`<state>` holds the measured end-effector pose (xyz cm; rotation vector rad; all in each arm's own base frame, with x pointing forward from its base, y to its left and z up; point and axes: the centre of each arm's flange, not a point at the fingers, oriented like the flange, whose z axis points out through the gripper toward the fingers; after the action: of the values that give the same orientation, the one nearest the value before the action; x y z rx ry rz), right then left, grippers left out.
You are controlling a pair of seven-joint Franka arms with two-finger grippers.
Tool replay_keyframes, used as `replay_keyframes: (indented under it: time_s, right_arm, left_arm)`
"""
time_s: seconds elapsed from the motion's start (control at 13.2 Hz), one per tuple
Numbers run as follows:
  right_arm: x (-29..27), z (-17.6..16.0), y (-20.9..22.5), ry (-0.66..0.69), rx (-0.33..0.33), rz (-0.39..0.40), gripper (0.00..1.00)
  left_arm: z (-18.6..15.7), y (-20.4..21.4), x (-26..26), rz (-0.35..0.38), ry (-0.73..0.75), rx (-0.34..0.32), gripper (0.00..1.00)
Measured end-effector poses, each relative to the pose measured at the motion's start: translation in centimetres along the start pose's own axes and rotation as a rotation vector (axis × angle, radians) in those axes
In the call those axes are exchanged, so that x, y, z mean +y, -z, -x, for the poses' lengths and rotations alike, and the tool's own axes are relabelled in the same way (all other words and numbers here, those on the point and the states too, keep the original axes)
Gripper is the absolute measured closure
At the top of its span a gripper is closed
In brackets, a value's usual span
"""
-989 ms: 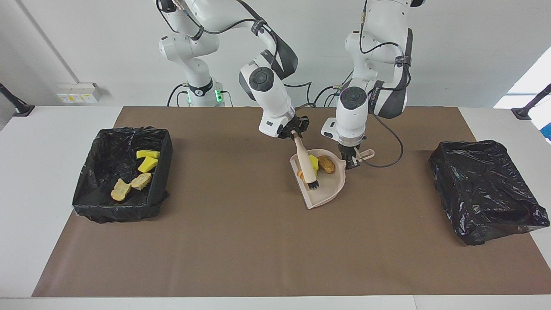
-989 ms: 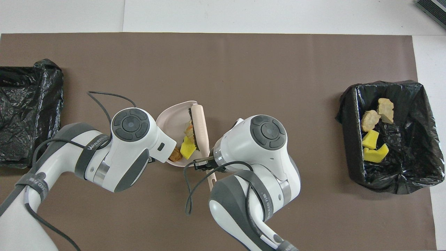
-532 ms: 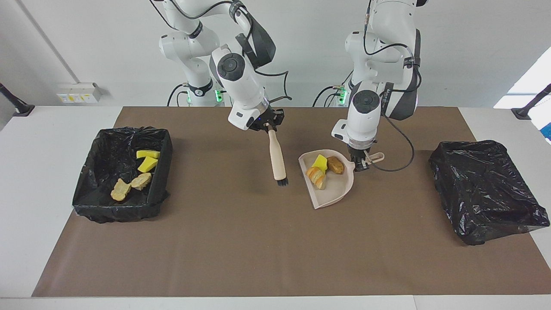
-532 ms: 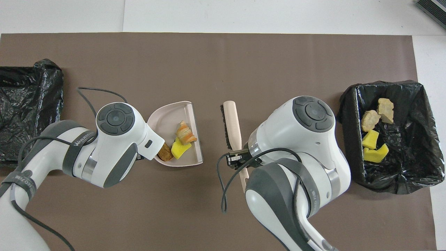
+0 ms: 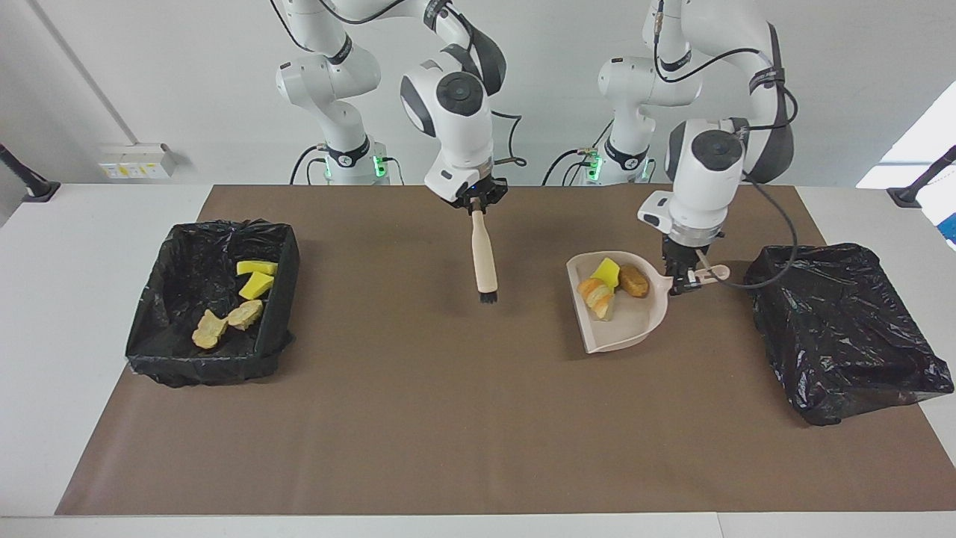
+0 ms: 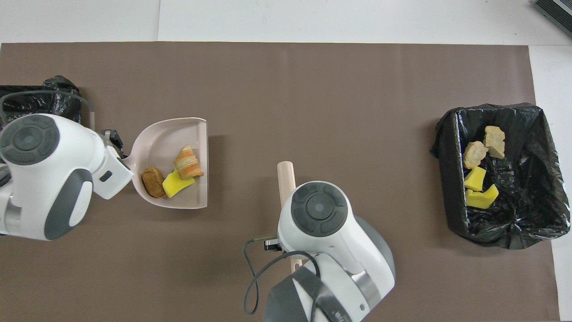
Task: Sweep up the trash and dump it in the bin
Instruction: 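Lift the dustpan with the left gripper while the right gripper withdraws the brush, then tip the dustpan over the black bin with the left gripper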
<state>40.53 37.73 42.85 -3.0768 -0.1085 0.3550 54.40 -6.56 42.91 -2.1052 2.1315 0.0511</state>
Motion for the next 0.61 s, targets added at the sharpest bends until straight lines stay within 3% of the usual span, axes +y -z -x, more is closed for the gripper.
replay_keyframes:
  time_s: [0.3, 0.61]
  right_arm:
    - [-6.8, 5.1, -4.8, -0.051, 0.03, 0.007, 0.74]
    - [-10.2, 6.0, -10.6, -0.066, 0.048, 0.001, 0.74]
  left_arm:
    - [13.5, 2.7, -0.3, -0.018, 0.104, 0.017, 0.67]
    - [25.3, 6.0, -2.0, -0.02, 0.117, 0.02, 0.67]
